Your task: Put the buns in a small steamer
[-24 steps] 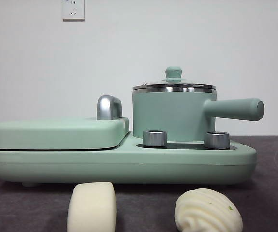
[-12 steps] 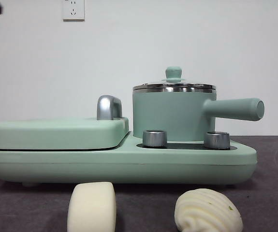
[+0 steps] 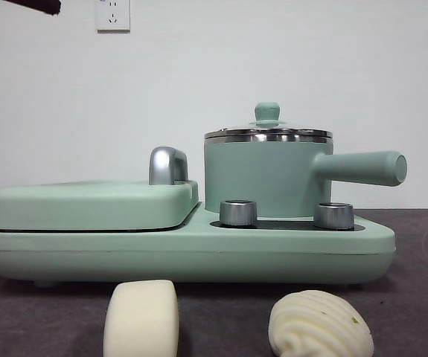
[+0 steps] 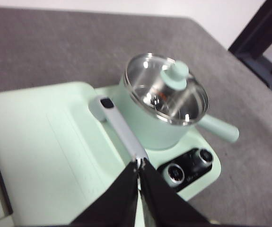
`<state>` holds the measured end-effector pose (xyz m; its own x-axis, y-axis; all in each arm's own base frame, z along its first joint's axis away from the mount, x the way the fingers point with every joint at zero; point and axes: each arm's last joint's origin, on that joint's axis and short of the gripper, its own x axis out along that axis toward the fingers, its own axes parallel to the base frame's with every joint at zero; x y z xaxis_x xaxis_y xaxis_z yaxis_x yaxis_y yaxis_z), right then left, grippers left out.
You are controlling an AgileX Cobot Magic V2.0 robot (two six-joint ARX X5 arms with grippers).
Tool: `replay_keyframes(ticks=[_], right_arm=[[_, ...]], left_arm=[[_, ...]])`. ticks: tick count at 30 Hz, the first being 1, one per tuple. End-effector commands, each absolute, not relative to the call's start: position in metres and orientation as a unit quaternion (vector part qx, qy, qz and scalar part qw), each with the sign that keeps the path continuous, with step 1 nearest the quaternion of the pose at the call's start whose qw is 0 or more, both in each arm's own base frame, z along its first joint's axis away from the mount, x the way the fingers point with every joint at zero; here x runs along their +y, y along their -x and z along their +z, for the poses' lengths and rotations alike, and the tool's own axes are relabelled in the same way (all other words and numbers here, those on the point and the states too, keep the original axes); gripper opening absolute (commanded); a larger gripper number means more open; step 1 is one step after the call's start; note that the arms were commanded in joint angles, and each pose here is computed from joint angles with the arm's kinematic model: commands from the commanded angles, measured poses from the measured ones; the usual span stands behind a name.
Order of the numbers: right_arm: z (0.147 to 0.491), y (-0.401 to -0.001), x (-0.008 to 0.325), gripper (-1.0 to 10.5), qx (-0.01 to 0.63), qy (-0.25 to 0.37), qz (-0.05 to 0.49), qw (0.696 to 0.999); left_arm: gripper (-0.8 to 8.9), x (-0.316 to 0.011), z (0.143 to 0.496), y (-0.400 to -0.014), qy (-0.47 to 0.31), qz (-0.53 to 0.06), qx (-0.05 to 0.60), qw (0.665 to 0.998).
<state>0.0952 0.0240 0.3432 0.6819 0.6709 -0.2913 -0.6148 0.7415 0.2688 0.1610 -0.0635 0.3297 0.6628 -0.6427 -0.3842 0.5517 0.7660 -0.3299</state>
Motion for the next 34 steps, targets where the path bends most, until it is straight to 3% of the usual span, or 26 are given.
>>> replay_keyframes(ticks=[1, 4, 8, 11, 23, 34], right_arm=[[0.348, -0.095, 0.024, 0.1, 0.177, -0.063, 0.356, 0.916], [0.348, -0.095, 0.024, 0.7, 0.177, -0.063, 0.353, 0.917], [0.348, -0.095, 0.024, 3.7, 0.177, -0.063, 0.352, 0.917], [0.348, -0.095, 0.024, 4.8, 0.177, -0.063, 0.352, 0.917], [0.348, -0.095, 0.024, 4.8, 0.177, -0.064, 0.356, 0.915], [0.348, -0.095, 0.024, 4.8, 0.178, -0.066, 0.356, 0.915]], left_arm=[[0.1, -0.065, 0.334, -0.162, 0.085, -0.338, 0.236, 0.907], [1.09, -0.065, 0.334, -0.162, 0.085, -0.337, 0.236, 0.907], [3.99, -0.065, 0.335, -0.162, 0.084, -0.337, 0.235, 0.908], [4.99, -0.065, 0.335, -0.162, 0.084, -0.337, 0.235, 0.908], [5.0, -0.073, 0.334, -0.168, 0.086, -0.348, 0.251, 0.899], [4.97, -0.111, 0.36, -0.217, 0.021, -0.379, 0.355, 0.855]])
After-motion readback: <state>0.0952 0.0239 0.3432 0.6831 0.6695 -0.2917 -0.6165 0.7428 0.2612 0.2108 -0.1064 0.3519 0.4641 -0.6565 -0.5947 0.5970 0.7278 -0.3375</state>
